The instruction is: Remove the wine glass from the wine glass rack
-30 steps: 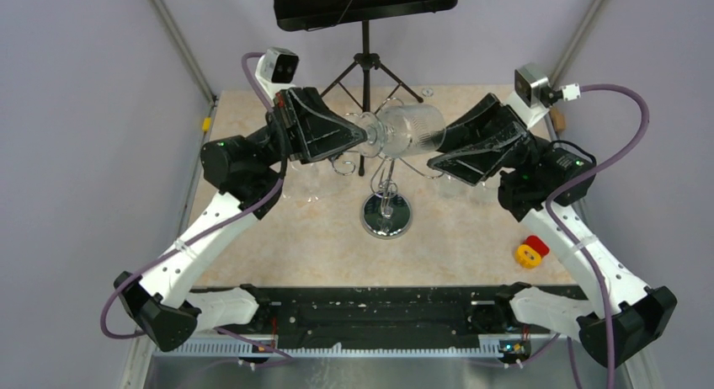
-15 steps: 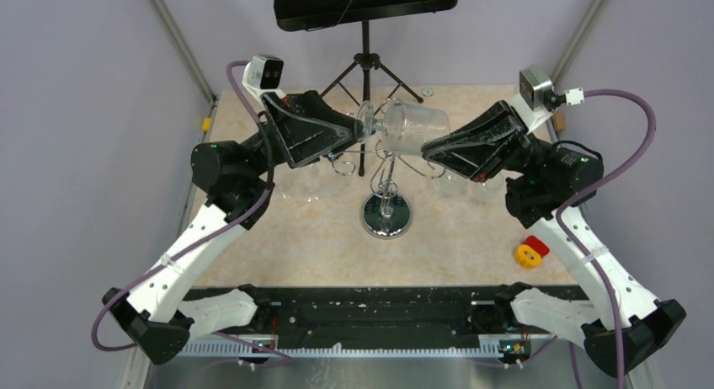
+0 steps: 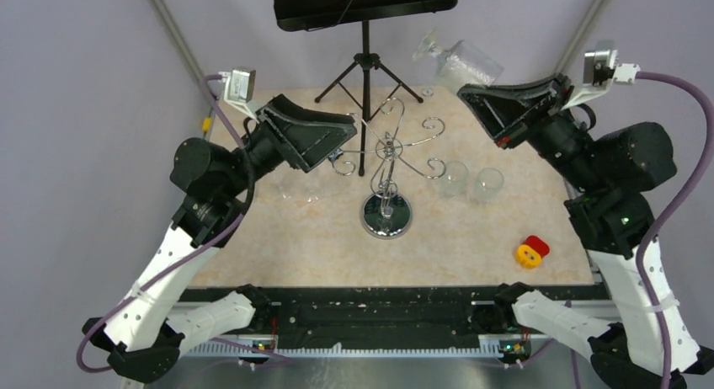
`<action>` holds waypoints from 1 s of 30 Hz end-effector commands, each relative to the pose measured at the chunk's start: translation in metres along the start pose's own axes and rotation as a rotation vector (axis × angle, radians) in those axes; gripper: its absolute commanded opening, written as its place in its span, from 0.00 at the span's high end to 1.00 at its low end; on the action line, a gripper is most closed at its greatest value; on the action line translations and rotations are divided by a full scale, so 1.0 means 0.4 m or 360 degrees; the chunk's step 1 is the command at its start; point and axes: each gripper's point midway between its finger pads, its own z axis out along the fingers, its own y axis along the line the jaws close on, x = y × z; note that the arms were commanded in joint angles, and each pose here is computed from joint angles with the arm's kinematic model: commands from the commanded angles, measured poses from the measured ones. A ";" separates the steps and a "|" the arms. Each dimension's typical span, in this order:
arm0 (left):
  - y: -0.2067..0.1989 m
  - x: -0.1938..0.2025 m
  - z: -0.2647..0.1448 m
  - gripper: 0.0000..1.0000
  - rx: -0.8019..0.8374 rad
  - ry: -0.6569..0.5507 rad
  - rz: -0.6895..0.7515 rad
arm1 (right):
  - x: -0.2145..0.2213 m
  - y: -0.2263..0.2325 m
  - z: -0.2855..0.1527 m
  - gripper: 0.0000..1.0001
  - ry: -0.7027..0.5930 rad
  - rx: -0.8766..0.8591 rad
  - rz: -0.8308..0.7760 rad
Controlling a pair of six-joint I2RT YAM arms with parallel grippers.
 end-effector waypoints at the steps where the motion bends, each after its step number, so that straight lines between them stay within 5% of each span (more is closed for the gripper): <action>1: 0.151 -0.014 -0.021 0.15 -0.0472 0.0008 0.0340 | -0.005 -0.230 -0.098 1.00 0.0207 0.0875 -0.0356; 8: 0.283 -0.043 -0.081 0.15 -0.0928 -0.0010 0.0549 | 0.057 -0.495 -0.294 1.00 0.0637 0.1984 -0.0648; 13: 0.322 -0.088 -0.151 0.15 -0.1201 -0.0111 0.0653 | 0.206 -0.698 -0.430 1.00 0.1003 0.2378 -0.0579; 18: 0.327 -0.086 -0.185 0.15 -0.1231 -0.0152 0.0683 | 0.338 -0.826 -0.560 1.00 0.1184 0.2572 -0.0390; 30: 0.338 -0.064 -0.205 0.15 -0.1252 -0.0061 0.0747 | 0.516 -0.899 -0.630 1.00 0.1366 0.2514 0.0010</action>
